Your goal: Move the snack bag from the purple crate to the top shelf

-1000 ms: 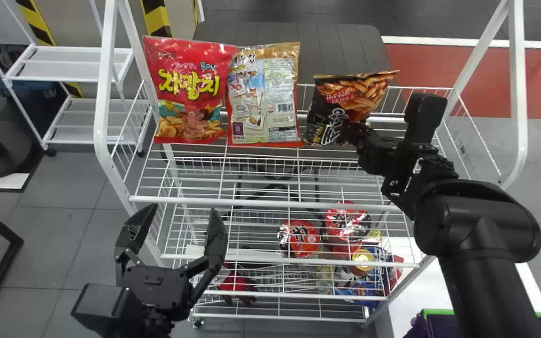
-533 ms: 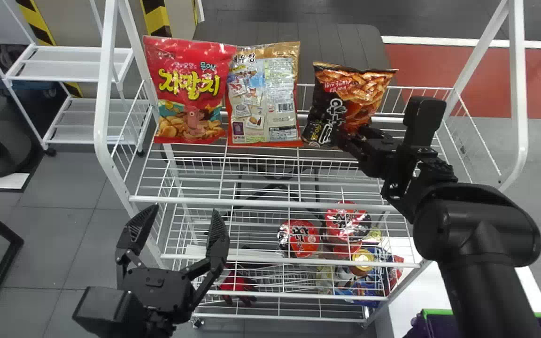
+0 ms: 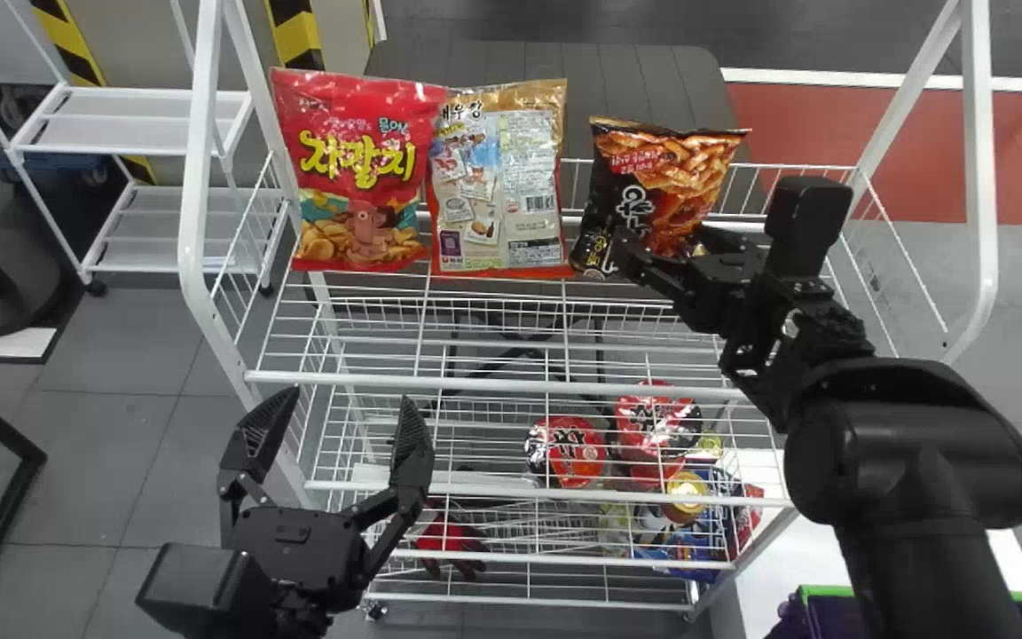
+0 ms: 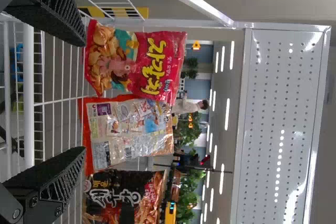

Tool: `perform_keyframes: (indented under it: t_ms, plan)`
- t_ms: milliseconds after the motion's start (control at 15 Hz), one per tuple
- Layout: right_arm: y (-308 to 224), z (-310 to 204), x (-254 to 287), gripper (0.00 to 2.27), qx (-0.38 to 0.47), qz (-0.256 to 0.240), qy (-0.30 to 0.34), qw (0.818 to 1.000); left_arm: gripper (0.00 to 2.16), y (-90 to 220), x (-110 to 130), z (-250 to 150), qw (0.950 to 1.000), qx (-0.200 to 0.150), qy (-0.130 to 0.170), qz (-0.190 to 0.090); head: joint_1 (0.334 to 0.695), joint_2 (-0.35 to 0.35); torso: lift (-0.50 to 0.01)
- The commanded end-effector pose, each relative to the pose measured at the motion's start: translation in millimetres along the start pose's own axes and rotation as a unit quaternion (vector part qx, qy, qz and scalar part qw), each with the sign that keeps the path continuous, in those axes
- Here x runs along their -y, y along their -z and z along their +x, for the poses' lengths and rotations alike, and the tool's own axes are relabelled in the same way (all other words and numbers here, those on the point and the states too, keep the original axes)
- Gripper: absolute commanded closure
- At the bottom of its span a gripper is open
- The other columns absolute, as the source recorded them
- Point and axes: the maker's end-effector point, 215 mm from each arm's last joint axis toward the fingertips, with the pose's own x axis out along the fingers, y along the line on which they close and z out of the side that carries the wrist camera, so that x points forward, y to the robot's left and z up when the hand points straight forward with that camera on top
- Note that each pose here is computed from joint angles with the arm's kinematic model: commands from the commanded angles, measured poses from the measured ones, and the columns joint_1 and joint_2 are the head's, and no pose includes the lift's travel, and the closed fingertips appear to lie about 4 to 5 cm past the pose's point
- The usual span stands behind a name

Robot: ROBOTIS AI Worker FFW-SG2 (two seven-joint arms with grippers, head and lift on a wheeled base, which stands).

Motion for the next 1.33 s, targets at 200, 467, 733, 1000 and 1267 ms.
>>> perform_keyframes:
  t_ms: [200, 467, 733, 1000, 1267]
  plan:
    - [-20.5, -74.1, -27.5, 0.15, -0.009, -0.016, -0.007, 1.0, 0.11, -5.2, -2.7, 0.7, 1.0, 0.005, -0.001, -0.001, 0.695, -0.004, 0.0]
    - [-8.2, -169.2, -13.2, 0.15, -0.03, -0.006, -0.03, 0.999, 0.11, -7.5, -1.3, 1.1, 1.0, 0.006, 0.001, -0.005, 0.695, -0.001, 0.0]
    - [-30.1, -242.6, 21.3, 0.15, 0.055, -0.031, -0.02, 0.998, 0.11, -4.6, 4.8, 0.0, 1.0, 0.001, 0.003, -0.005, 0.695, -0.083, 0.0]
    - [-15.3, -277.8, 63.2, 0.18, 0.109, -0.064, 0.008, 0.992, 0.11, -1.1, 2.0, -10.3, 0.9999, -0.003, -0.011, -0.01, 0.695, -0.177, 0.0]
    - [13.7, -293.9, 106.1, 0.19, 0.095, -0.063, 0.053, 0.992, 0.11, -8.5, 10.4, -16.0, 0.9999, 0.001, -0.009, -0.009, 0.695, -0.267, 0.0]
